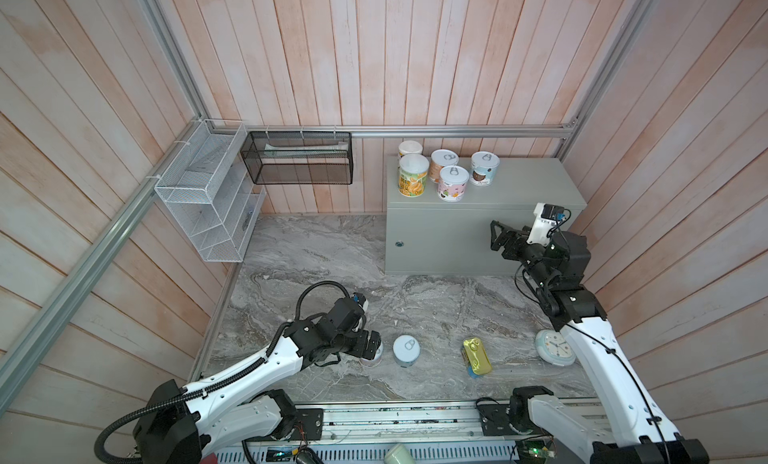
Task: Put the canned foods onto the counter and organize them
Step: 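Withdraw right gripper from the cabinet while left gripper lowers over the pink-labeled can, then close left gripper around the pink-labeled white-lidded can, then lift the pink can with left gripper while right gripper moves toward it, then bring right gripper around the pink can held by the left gripper, then close right gripper on the pink can while left gripper opens and releases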
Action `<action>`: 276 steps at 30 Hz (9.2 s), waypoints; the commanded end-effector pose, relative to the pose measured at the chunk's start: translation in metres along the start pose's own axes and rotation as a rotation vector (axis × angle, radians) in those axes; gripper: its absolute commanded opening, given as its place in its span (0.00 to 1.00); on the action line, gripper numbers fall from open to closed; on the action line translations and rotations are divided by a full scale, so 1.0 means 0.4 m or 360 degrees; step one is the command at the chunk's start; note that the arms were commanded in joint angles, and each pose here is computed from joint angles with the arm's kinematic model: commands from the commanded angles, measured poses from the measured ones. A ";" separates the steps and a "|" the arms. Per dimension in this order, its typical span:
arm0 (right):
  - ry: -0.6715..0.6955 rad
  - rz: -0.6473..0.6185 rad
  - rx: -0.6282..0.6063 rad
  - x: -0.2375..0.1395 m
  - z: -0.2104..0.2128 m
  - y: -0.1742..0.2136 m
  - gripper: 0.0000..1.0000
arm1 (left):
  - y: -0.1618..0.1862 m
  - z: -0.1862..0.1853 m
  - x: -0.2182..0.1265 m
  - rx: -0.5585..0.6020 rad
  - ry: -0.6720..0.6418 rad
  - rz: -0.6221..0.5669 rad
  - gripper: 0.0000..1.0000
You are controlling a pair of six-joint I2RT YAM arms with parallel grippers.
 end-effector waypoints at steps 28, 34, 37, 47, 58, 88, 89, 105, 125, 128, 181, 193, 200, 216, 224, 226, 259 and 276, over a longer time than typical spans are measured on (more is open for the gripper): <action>-0.0133 0.0562 0.0112 -0.021 -0.035 0.391 0.95 | 0.017 -0.015 0.078 -0.0032 -0.0070 0.0169 1.00; -0.0126 0.0599 0.0102 -0.029 -0.040 0.417 0.95 | 0.035 -0.003 0.096 -0.0013 -0.0131 0.0231 1.00; -0.0124 0.0602 0.0119 -0.035 -0.046 0.428 0.95 | 0.046 0.008 0.104 -0.0031 -0.0171 0.0249 0.94; -0.0118 0.0616 0.0131 -0.042 -0.053 0.444 0.95 | 0.049 0.032 0.107 -0.0069 -0.0231 0.0235 0.74; -0.0153 0.0707 0.0117 -0.047 -0.068 0.506 0.95 | 0.027 0.059 0.119 -0.0103 -0.0207 0.0211 0.70; -0.0679 0.1177 0.0131 -0.038 0.087 0.658 0.95 | -0.069 0.137 0.184 -0.0017 -0.0161 0.0148 0.64; -0.0693 0.1187 0.0120 -0.039 0.093 0.661 0.95 | -0.065 0.140 0.185 -0.0019 -0.0164 0.0157 0.64; -0.0784 0.1216 -0.0109 -0.060 0.148 0.705 0.95 | -0.133 0.084 0.146 -0.0033 0.0036 0.0065 0.61; -0.0876 0.1109 -0.0238 -0.092 0.177 0.704 0.95 | -0.169 0.067 0.118 -0.0083 0.0216 0.0008 0.59; -0.0935 0.1107 -0.0241 -0.106 0.185 0.705 0.95 | -0.186 0.075 0.113 -0.0086 0.0232 -0.0011 0.58; -0.1281 0.0782 -0.0537 -0.128 0.342 0.788 0.91 | -0.301 -0.078 -0.006 -0.0051 0.0703 -0.0160 0.56; -0.1280 0.0809 -0.0525 -0.101 0.359 0.809 0.90 | -0.306 -0.082 -0.013 -0.0044 0.0717 -0.0170 0.56; -0.1282 0.0813 -0.0561 -0.094 0.365 0.820 0.89 | -0.318 -0.084 -0.015 -0.0041 0.0722 -0.0178 0.56; -0.1211 0.0744 -0.0549 -0.067 0.363 0.812 0.88 | -0.318 -0.089 -0.019 -0.0059 0.0744 -0.0178 0.56; -0.1215 0.0722 -0.0555 -0.056 0.371 0.812 0.89 | -0.304 -0.095 -0.005 -0.0084 0.0778 -0.0157 0.56; -0.1216 0.0723 -0.0559 -0.054 0.372 0.813 0.89 | -0.302 -0.097 -0.001 -0.0082 0.0782 -0.0149 0.56; -0.1170 0.0735 -0.0723 -0.053 0.372 0.863 0.64 | -0.289 -0.091 0.033 -0.0075 0.0804 -0.0036 0.56; -0.1110 0.0647 -0.0575 -0.064 0.348 0.816 0.57 | -0.264 -0.060 0.055 -0.0115 0.0813 -0.0051 1.00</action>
Point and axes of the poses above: each gripper's point midway between its finger pads, its own x axis out along the fingers, its own z axis along the line the jaws close on, y = z × x, the point moved 1 cm from there along -x, back along the fingers, and after that the axes turned 13 degrees about x, right-handed, at the moved point
